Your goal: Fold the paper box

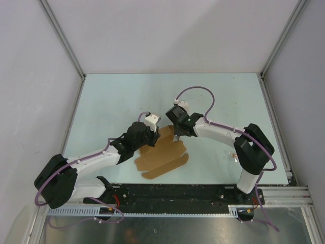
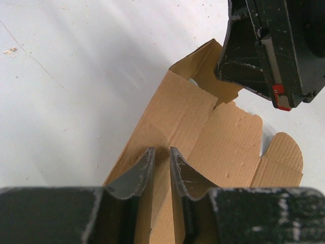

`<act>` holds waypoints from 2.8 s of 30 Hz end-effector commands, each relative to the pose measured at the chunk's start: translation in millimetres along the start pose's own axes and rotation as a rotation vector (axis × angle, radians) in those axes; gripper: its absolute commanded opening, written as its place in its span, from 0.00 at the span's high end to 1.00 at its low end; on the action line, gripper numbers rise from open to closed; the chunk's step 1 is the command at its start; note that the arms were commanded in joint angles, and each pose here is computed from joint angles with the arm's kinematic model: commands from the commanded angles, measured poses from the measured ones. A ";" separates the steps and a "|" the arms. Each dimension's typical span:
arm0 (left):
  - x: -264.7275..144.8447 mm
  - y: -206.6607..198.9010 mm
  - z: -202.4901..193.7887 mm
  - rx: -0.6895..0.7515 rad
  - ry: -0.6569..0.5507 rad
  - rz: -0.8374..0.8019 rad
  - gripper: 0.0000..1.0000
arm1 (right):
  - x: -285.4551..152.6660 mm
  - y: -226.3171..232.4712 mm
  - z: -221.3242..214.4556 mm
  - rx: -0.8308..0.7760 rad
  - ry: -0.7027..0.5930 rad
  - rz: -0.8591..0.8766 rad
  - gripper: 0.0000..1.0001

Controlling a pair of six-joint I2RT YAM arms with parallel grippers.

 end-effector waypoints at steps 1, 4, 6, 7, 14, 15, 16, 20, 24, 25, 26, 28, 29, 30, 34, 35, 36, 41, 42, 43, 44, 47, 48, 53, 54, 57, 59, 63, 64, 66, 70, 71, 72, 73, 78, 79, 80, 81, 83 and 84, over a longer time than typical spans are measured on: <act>0.1 1.2 -8.7 -0.002 0.047 0.010 0.77 | -11.9 0.2 1.5 -0.029 -0.042 0.005 1.00; -0.1 1.6 -8.8 0.000 0.046 0.013 0.77 | -12.8 1.2 2.3 -0.038 -0.053 0.007 1.00; 0.4 1.7 -8.8 0.000 0.047 0.015 0.77 | -13.4 1.9 2.9 -0.040 -0.058 0.011 1.00; 0.6 1.7 -9.2 0.000 0.049 0.014 0.77 | -14.4 1.9 3.4 -0.045 -0.064 0.011 1.00; -2.5 1.9 -6.3 -0.004 0.028 0.022 0.76 | -11.9 -5.6 7.0 -0.124 -0.088 -0.027 1.00; -3.4 2.0 -6.0 -0.004 0.022 0.023 0.75 | -9.2 -9.0 8.3 -0.142 -0.090 -0.036 1.00; -5.5 2.7 -4.6 -0.008 0.008 0.034 0.75 | -7.8 -12.9 9.0 -0.154 -0.091 -0.058 1.00; -16.2 5.5 2.8 -0.030 -0.072 0.079 0.74 | -3.2 -27.8 12.3 -0.196 -0.077 -0.082 1.00; -32.1 10.6 4.9 -0.062 -0.176 0.113 0.71 | -2.0 -39.5 16.3 -0.256 -0.080 -0.103 1.00; -39.1 10.2 9.5 -0.072 -0.221 0.108 0.69 | -2.4 -42.1 17.9 -0.265 -0.085 -0.112 1.00; -42.2 13.9 6.4 -0.078 -0.239 0.132 0.68 | -1.4 -46.1 21.1 -0.265 -0.096 -0.118 1.00; -50.2 14.3 10.7 -0.094 -0.295 0.132 0.64 | -2.5 -51.6 25.2 -0.315 -0.109 -0.119 1.00; -51.8 16.2 8.9 -0.099 -0.307 0.143 0.63 | -1.8 -54.7 28.7 -0.330 -0.123 -0.120 1.00; -53.4 16.6 9.3 -0.103 -0.318 0.145 0.62 | -1.5 -57.0 31.0 -0.349 -0.131 -0.118 1.00; -60.3 18.7 11.9 -0.120 -0.365 0.163 0.61 | 5.7 -69.6 39.0 -0.485 -0.146 -0.071 1.00; -61.2 19.6 11.1 -0.123 -0.371 0.168 0.61 | 8.2 -71.4 41.9 -0.492 -0.160 -0.049 1.00; -62.1 20.6 10.6 -0.127 -0.378 0.176 0.61 | 11.3 -80.2 44.2 -0.487 -0.160 -0.036 1.00; -68.1 22.5 11.6 -0.140 -0.420 0.182 0.62 | 17.0 -92.3 54.6 -0.604 -0.225 0.149 1.00; -68.6 22.4 11.2 -0.140 -0.422 0.180 0.61 | 16.4 -92.4 54.8 -0.642 -0.237 0.171 1.00; -68.7 22.5 11.0 -0.139 -0.423 0.179 0.61 | 15.9 -88.8 53.7 -0.691 -0.254 0.233 1.00; -68.6 22.4 11.6 -0.140 -0.425 0.180 0.61 | 16.3 -87.6 52.7 -0.721 -0.260 0.260 1.00; -67.4 22.1 11.5 -0.138 -0.419 0.180 0.62 | 14.2 -86.3 53.9 -0.799 -0.294 0.328 1.00; -67.2 22.3 11.3 -0.138 -0.418 0.182 0.62 | 12.1 -86.1 55.8 -0.834 -0.317 0.357 1.00; -68.3 22.3 11.2 -0.138 -0.424 0.178 0.62 | 3.9 -89.0 53.5 -0.942 -0.351 0.469 1.00; -68.1 22.4 10.9 -0.137 -0.423 0.176 0.62 | 2.4 -89.8 53.3 -0.943 -0.357 0.490 1.00; -68.0 20.9 11.0 -0.134 -0.422 0.157 0.62 | -0.7 -92.5 49.1 -0.970 -0.348 0.530 1.00; -67.4 19.6 11.0 -0.127 -0.421 0.137 0.62 | 0.0 -94.2 45.9 -0.996 -0.333 0.544 1.00; -65.4 15.4 10.7 -0.107 -0.404 0.083 0.62 | 2.6 -96.1 42.6 -1.021 -0.321 0.564 1.00; -65.4 14.9 11.5 -0.106 -0.408 0.077 0.62 | 2.8 -96.1 42.6 -1.024 -0.323 0.572 1.00; -65.7 13.8 10.8 -0.101 -0.407 0.059 0.62 | 4.7 -94.1 42.0 -1.040 -0.330 0.594 1.00; -65.1 7.0 11.1 -0.075 -0.398 -0.030 0.62 | 9.0 -88.4 42.6 -1.059 -0.327 0.597 1.00; -62.5 6.4 10.1 -0.067 -0.384 -0.038 0.62 | 9.1 -87.0 43.6 -1.066 -0.328 0.594 1.00; -61.1 5.7 9.7 -0.061 -0.374 -0.045 0.62 | 10.7 -85.7 43.0 -1.068 -0.320 0.591 1.00; -59.3 4.9 9.2 -0.055 -0.361 -0.052 0.62 | 11.0 -84.1 43.6 -1.072 -0.321 0.590 1.00; -51.4 1.8 7.5 -0.034 -0.308 -0.078 0.69 | 11.7 -80.8 47.9 -1.073 -0.330 0.566 1.00; -51.2 1.1 7.8 -0.028 -0.304 -0.085 0.69 | 14.1 -79.3 47.8 -1.074 -0.326 0.567 1.00; -50.4 0.2 7.0 -0.023 -0.294 -0.097 0.71 | 14.8 -79.1 49.5 -1.076 -0.328 0.564 1.00; -49.8 0.2 5.9 -0.020 -0.288 -0.101 0.72 | 14.6 -78.2 52.2 -1.075 -0.332 0.560 1.00; -49.6 -0.7 6.2 -0.013 -0.284 -0.111 0.73 | 18.1 -77.1 54.2 -1.075 -0.320 0.550 1.00; -49.6 -0.9 6.2 -0.011 -0.282 -0.114 0.74 | 17.4 -76.7 59.2 -1.076 -0.325 0.544 1.00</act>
Point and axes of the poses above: each gripper's point midway between its finger pads, its own x axis out along the fingers, its own y axis along the line the jaws close on, z = x × y, the point moved 10 cm from there along -x, back along the fingers, and after that the axes turned 14 degrees about -x, right-handed, at the moved point
